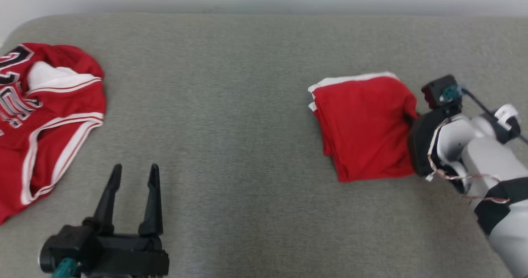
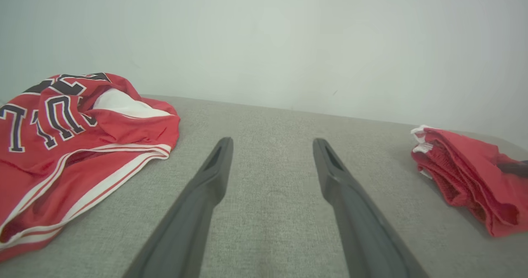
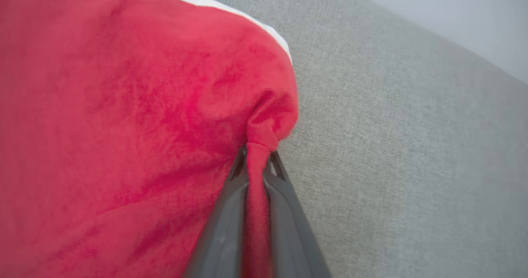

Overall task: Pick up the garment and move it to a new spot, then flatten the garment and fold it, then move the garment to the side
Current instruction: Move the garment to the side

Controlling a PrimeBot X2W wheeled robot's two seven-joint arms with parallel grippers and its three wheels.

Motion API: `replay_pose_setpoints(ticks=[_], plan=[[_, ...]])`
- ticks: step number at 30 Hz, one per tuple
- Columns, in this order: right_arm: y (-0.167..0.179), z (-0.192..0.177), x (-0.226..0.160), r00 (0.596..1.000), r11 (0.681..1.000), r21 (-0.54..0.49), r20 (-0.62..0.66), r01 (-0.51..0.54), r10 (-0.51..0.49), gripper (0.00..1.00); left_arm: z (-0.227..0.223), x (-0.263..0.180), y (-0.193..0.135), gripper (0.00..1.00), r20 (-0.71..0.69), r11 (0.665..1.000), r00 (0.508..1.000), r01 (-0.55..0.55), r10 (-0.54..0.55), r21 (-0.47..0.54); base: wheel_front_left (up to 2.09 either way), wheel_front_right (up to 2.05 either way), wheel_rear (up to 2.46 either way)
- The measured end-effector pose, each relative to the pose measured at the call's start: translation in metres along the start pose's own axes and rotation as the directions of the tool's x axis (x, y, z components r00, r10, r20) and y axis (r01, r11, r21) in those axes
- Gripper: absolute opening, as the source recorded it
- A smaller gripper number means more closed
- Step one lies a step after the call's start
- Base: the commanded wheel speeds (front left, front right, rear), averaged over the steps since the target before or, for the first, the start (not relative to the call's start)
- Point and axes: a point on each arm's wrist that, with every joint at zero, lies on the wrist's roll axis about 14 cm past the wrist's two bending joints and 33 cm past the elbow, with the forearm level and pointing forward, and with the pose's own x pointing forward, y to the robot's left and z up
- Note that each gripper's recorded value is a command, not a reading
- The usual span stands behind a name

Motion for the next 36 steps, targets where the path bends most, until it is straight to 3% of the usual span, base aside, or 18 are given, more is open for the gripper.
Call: replay_pose_setpoints(ticks=[9,16,30,36], plan=[[-0.099,-0.009,-0.031,0.979,0.976,-0.082,0.050,0.199,-0.196,0.00,-0.003,0.049,-0.046,1.00,0.044,0.989,0.988,0.146,-0.145,-0.006,0.00,0.00,0.00],[-0.166,-0.032,-0.058,0.941,0.930,-0.145,0.059,0.338,-0.333,0.00,-0.022,0.077,-0.086,1.00,0.045,0.964,0.963,0.266,-0.265,-0.021,0.00,0.00,0.00],[-0.213,-0.058,-0.080,0.893,0.863,-0.231,0.098,0.449,-0.439,0.00,-0.066,0.101,-0.126,1.00,0.010,0.921,0.924,0.382,-0.383,-0.073,0.00,0.00,0.00],[-0.209,-0.064,-0.081,0.899,0.846,-0.309,0.102,0.435,-0.425,0.00,-0.070,0.103,-0.132,1.00,0.011,0.913,0.916,0.400,-0.400,-0.080,0.00,0.00,0.00]])
